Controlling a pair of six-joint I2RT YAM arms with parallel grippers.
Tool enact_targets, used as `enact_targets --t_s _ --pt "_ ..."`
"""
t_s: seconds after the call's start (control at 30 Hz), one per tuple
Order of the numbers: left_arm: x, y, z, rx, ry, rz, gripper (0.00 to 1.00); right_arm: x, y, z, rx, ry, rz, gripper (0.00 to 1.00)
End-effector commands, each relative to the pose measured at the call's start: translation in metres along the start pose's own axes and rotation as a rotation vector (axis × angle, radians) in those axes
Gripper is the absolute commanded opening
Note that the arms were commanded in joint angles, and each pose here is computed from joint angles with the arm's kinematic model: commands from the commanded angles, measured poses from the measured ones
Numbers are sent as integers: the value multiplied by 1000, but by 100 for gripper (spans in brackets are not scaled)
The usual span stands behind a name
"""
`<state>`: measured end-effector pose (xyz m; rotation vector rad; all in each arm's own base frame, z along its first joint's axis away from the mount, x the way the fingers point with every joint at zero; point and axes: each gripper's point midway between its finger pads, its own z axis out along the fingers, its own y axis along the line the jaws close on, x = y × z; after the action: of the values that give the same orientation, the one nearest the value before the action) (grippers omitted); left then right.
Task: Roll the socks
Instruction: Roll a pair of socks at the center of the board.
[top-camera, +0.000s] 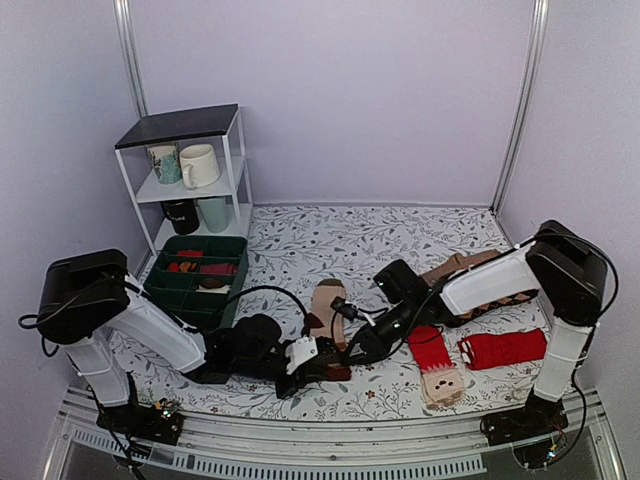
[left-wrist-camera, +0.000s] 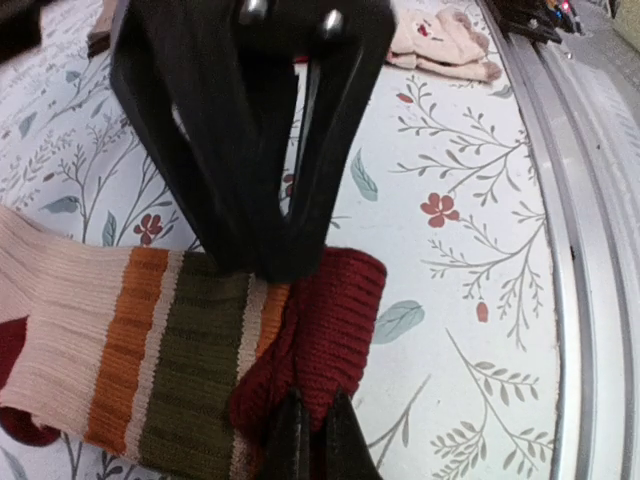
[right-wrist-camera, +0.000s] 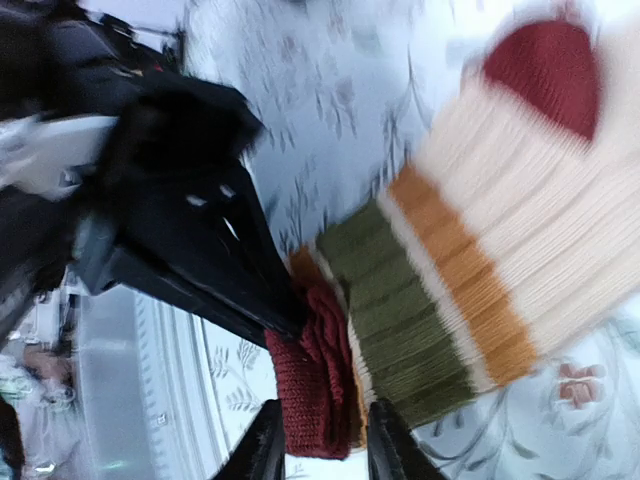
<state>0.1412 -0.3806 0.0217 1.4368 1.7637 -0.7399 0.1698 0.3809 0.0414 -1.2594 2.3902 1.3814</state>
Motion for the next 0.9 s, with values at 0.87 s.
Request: enact_targets --t_s 0.87 --pt "82 -13 -4 185 267 -432 0 26 5 21 381 -158 -674 34"
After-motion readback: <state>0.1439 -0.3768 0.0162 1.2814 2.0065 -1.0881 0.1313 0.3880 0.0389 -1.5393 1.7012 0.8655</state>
